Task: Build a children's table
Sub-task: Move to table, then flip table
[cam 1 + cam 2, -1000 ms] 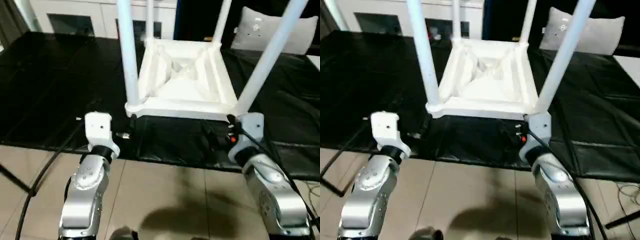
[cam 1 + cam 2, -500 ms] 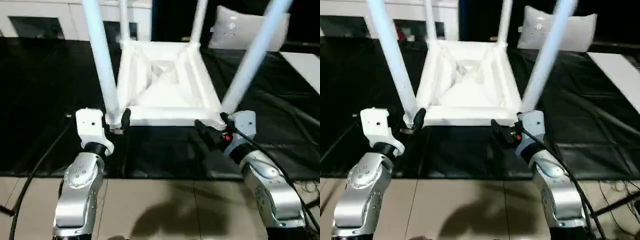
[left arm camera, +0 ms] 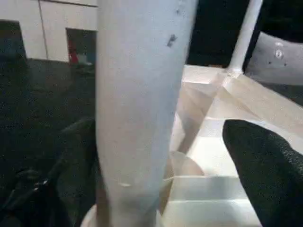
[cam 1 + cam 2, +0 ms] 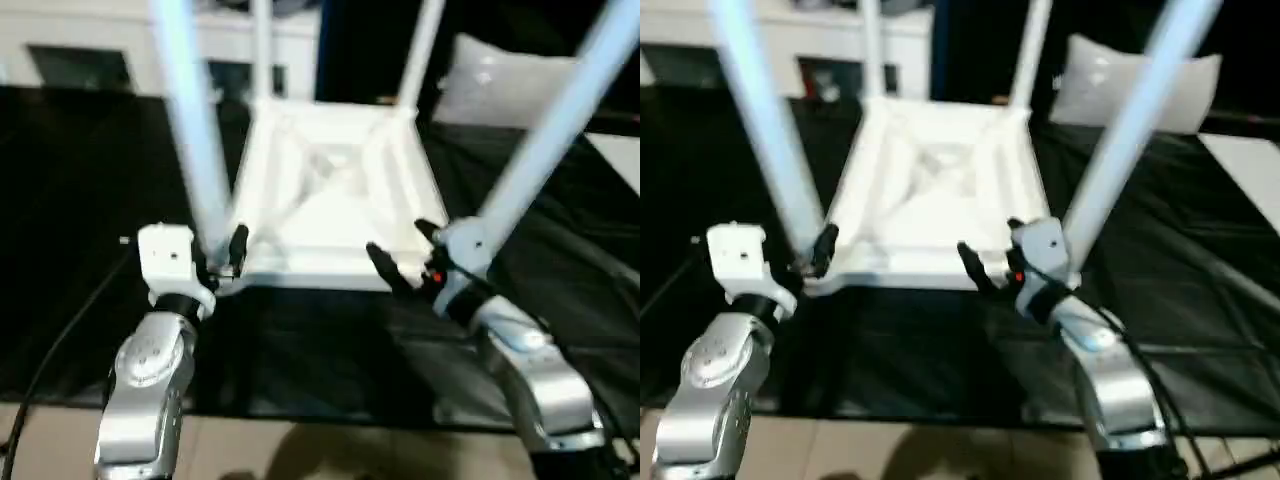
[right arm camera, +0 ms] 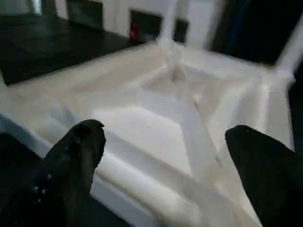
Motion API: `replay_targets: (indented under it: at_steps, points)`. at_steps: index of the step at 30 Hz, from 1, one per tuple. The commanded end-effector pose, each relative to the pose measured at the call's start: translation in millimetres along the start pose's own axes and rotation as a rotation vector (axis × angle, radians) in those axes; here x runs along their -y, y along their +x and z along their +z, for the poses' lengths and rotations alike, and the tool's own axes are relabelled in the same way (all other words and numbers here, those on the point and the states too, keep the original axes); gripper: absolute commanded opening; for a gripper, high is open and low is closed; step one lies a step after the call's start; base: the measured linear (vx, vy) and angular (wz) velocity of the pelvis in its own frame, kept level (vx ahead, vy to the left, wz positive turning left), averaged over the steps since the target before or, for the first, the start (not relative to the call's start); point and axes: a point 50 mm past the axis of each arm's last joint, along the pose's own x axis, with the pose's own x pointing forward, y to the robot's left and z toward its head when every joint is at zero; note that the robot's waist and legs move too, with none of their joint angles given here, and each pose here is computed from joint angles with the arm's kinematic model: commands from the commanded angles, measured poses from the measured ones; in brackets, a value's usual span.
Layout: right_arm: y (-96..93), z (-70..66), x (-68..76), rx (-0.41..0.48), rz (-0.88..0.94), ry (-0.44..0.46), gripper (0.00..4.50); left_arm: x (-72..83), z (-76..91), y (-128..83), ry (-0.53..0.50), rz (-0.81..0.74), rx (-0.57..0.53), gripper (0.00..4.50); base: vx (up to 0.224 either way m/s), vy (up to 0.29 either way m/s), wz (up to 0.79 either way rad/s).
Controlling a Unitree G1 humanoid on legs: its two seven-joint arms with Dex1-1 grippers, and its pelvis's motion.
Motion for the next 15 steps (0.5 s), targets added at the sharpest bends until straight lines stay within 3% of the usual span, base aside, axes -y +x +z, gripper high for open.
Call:
replay_targets:
  at_steps: [1,6,15]
  points:
    - [0.9,-2.0,-0.6,-0.024,0.015,0.008,4.5,0.3,0.5,-3.4,-0.002,-0.023,0.009,4.46,0.07,-0.082,-0.07]
    - [1.9,-4.5,4.5,-0.033,-0.007,-0.023,4.5,-3.8,-0.3,-7.3,-0.018,-0.008,0.027,4.46,0.019,-0.022,-0.02]
    - [0.3,-6.7,1.8,-0.072,0.016,0.01,4.5,-5.3,-2.5,-8.3,-0.008,-0.058,0.009,4.46,-0.03,0.009,0.02]
